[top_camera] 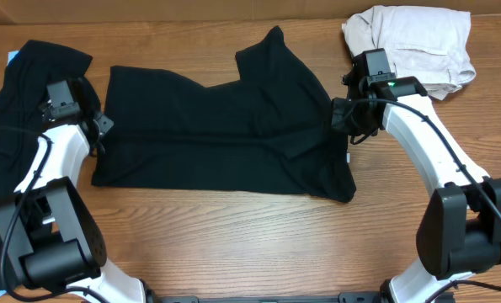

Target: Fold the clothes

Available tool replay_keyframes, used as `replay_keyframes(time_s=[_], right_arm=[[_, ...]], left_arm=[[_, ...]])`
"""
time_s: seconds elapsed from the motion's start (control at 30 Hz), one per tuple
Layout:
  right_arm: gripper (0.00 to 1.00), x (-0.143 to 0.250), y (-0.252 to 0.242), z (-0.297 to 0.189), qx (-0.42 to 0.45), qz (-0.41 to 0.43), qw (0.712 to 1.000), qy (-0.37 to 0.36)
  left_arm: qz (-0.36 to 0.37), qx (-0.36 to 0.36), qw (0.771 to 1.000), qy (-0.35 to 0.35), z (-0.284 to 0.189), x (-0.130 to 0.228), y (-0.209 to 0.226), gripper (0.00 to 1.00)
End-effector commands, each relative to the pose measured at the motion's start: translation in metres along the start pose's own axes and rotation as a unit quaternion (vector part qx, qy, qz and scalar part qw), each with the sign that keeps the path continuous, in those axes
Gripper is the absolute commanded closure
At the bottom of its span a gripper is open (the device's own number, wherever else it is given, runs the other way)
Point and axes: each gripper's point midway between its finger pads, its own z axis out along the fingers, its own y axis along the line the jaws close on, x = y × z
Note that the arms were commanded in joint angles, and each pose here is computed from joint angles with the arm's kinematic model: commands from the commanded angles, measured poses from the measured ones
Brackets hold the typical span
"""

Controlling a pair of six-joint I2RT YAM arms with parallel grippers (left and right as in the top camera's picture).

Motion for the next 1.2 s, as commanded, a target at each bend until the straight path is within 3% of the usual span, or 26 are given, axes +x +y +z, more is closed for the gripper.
replay_keyframes(time_s=[0.0,0.13,0.17,0.23,0.27,0.3,0.4,0.5,0.67,0.87,1.03,1.17], right_arm=[[0.96,-0.006,-0.010,0.007,0.016,0.019,1.000,-0.008],[0.96,-0.008,-0.010,0.013,0.016,0.020,1.000,-0.008],[0.94,-0.009,-0.010,0.015,0.016,0.020,1.000,-0.008],[0.64,-0.011,-0.010,0.015,0.014,0.019,1.000,-0.013],[0.42,-0.013,-0.009,0.015,0.013,0.019,1.000,-0.016],[0.33,-0.014,-0.009,0.015,0.012,0.018,1.000,-0.018],[0.22,-0.017,-0.008,0.010,0.011,0.021,1.000,-0.020],[0.18,-0.019,-0.005,-0.011,0.003,0.027,1.000,-0.010],[0.17,-0.017,0.009,-0.064,-0.013,0.024,1.000,-0.006],[0.16,0.017,0.026,-0.107,-0.025,0.006,1.000,0.007],[0.17,0.053,0.038,-0.109,-0.017,-0.005,0.998,0.053],[0.20,0.078,0.051,-0.082,-0.013,-0.023,0.996,0.085]], left_arm=[[0.004,0.004,1.000,-0.002,0.009,0.004,-0.008,0.96],[0.010,0.013,1.000,-0.008,0.010,0.005,-0.017,0.94],[0.011,0.015,1.000,-0.009,0.010,0.005,-0.019,0.84],[0.013,0.018,1.000,-0.013,0.009,0.004,-0.022,0.62],[0.013,0.019,1.000,-0.016,0.009,0.003,-0.023,0.46],[0.018,0.020,0.999,-0.017,0.009,0.002,-0.024,0.36],[0.062,0.020,0.998,-0.021,0.006,-0.002,-0.025,0.15],[0.121,0.014,0.992,-0.012,-0.012,-0.008,-0.026,0.00],[0.142,-0.001,0.990,0.025,-0.067,-0.017,-0.021,0.00],[0.143,0.023,0.986,0.086,-0.136,0.001,-0.016,0.00],[0.148,-0.003,0.982,0.118,-0.160,0.019,0.006,0.00],[0.155,-0.031,0.977,0.146,-0.151,0.037,0.022,0.00]])
